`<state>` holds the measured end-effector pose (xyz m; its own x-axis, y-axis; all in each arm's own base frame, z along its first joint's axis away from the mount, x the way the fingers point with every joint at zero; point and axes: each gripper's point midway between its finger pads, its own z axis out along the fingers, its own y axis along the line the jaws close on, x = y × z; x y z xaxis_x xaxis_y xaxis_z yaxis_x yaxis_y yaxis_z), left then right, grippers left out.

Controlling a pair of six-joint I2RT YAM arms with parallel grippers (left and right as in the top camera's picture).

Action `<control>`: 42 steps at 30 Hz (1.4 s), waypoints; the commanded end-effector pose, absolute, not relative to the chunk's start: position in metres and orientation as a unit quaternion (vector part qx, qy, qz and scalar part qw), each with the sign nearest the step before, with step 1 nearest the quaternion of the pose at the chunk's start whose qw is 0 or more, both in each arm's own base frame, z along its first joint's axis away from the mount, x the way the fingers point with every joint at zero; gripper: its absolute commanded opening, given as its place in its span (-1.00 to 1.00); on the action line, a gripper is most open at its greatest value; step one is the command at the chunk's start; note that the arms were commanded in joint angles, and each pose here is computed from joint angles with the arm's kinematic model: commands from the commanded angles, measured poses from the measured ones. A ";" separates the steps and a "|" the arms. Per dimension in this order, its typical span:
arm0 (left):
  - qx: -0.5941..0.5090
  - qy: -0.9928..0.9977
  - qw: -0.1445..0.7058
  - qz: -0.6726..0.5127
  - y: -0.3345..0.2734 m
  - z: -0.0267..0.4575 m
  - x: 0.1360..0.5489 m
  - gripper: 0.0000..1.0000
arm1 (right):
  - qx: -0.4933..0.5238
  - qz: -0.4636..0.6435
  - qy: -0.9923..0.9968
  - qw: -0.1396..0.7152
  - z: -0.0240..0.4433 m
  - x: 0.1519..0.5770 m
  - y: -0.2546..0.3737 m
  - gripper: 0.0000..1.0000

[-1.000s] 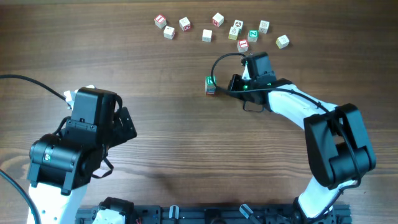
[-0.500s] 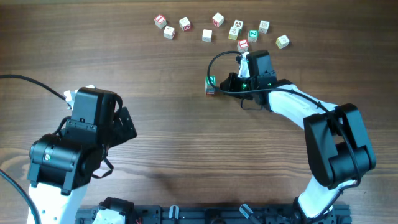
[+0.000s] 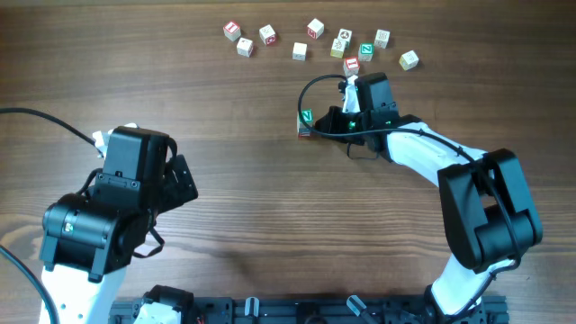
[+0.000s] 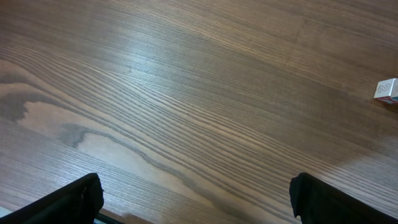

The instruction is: Form a tower

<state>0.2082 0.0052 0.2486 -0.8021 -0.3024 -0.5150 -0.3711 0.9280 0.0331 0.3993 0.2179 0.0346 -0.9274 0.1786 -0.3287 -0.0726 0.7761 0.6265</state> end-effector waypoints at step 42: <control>-0.184 0.946 0.258 0.066 0.006 0.247 0.208 1.00 | 0.139 0.167 0.946 0.240 0.075 0.391 0.131 -0.91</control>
<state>0.2082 0.0052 0.2486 -0.8020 -0.3023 -0.5152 -0.3713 0.9279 0.0334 0.3844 0.1572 0.0279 -0.9140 0.3029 -0.2701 0.1582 0.8789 0.4500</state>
